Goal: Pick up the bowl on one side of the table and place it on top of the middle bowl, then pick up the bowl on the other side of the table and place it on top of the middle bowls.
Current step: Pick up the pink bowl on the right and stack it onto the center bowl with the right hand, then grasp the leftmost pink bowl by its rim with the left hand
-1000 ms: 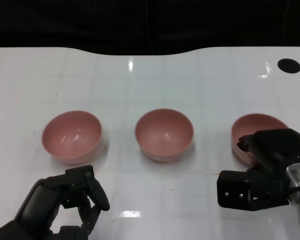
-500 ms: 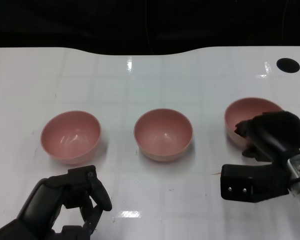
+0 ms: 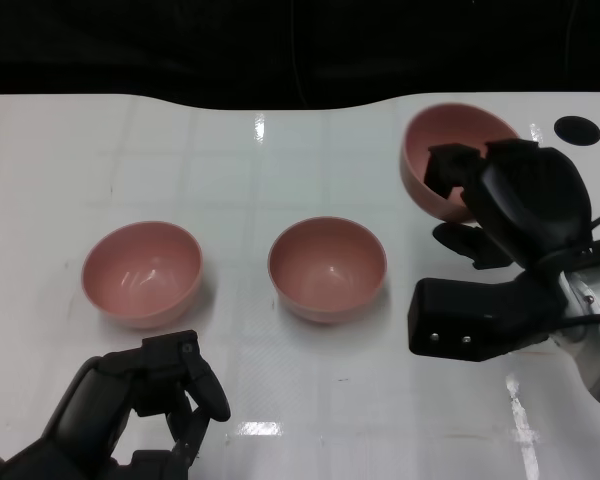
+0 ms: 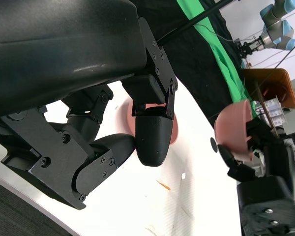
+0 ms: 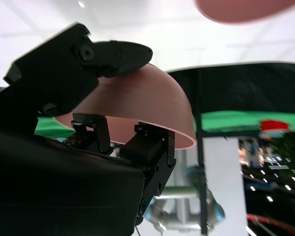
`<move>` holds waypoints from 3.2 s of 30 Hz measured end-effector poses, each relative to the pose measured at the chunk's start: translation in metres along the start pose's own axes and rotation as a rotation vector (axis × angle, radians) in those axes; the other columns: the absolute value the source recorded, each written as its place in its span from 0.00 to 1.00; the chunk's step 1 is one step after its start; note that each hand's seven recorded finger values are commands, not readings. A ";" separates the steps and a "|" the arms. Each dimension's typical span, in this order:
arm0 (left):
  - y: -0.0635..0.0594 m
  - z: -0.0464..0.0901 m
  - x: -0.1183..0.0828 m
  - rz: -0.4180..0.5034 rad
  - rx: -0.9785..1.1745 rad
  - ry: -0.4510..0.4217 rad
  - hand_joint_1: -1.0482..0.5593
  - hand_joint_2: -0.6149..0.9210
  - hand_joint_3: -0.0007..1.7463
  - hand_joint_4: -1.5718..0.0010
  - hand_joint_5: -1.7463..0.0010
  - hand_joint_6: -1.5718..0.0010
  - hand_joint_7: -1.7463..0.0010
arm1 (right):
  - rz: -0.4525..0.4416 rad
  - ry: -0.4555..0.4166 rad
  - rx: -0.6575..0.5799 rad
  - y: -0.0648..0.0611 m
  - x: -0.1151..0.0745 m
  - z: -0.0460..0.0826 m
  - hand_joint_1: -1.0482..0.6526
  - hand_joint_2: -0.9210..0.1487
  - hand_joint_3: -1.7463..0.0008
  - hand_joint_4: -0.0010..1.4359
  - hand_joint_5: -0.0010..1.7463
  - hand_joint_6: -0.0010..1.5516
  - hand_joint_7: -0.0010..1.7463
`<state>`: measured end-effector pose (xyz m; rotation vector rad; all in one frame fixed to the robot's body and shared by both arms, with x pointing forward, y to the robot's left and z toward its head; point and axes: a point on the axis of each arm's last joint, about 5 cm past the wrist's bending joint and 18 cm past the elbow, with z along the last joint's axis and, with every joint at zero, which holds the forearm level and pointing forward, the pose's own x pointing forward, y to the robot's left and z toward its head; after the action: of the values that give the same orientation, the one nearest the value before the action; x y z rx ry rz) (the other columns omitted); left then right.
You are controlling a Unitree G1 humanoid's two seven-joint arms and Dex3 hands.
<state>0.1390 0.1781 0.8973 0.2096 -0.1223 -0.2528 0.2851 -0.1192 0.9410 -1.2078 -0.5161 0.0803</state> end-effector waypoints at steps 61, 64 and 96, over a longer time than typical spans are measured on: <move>-0.005 0.008 -0.004 -0.009 0.032 -0.003 0.58 0.66 0.79 0.47 0.03 0.50 0.15 | 0.339 -0.244 0.093 0.058 0.003 0.053 0.31 0.00 0.93 0.41 0.12 0.44 0.00; -0.005 0.008 -0.004 -0.009 0.031 -0.002 0.57 0.66 0.79 0.47 0.03 0.50 0.16 | 0.373 -0.251 0.051 0.060 0.004 0.053 0.27 0.00 0.89 0.35 0.09 0.38 0.00; -0.002 0.007 -0.001 -0.006 0.038 -0.007 0.58 0.66 0.78 0.46 0.04 0.49 0.17 | 0.330 -0.198 0.251 0.006 -0.021 0.035 0.33 0.02 0.98 0.21 0.07 0.20 0.02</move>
<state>0.1363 0.1748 0.9038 0.2472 -0.1332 -0.2573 0.2529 -0.0941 0.9375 -1.0336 -0.4593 0.5353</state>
